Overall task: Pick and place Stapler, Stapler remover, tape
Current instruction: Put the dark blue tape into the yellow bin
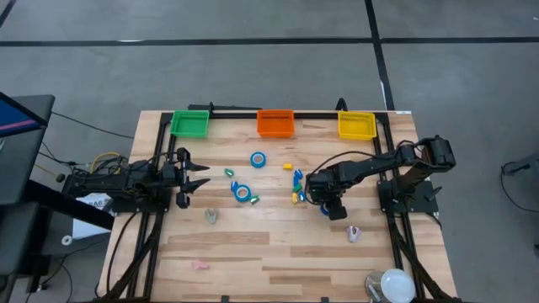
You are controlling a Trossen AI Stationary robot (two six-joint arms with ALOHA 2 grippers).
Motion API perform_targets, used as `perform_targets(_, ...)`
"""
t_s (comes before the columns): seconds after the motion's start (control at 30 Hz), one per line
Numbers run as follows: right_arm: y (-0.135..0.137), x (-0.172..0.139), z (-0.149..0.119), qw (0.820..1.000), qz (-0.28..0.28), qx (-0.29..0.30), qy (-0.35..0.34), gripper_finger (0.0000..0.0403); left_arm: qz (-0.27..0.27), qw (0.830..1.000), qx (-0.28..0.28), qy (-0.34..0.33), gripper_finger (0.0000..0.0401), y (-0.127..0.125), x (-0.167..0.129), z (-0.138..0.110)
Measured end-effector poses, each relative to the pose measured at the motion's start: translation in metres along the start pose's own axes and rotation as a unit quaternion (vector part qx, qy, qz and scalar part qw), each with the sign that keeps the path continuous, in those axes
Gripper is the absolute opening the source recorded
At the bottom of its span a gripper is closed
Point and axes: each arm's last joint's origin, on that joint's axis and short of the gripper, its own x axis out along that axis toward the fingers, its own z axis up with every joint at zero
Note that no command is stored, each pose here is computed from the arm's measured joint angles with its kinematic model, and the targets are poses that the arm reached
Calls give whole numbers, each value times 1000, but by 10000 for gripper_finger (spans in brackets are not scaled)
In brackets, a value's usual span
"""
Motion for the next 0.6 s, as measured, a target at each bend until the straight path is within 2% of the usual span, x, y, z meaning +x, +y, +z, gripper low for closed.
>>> perform_targets(0.27, 0, 0, 0, 1000, 0, 0, -1, 43, 0, 1000, 0, 0, 168, 0, 0, 0)
perform_targets(0.6, 1, -3, -1, 1000, 12, 0, -6, 47, 0, 1000, 0, 0, 168, 0, 0, 0)
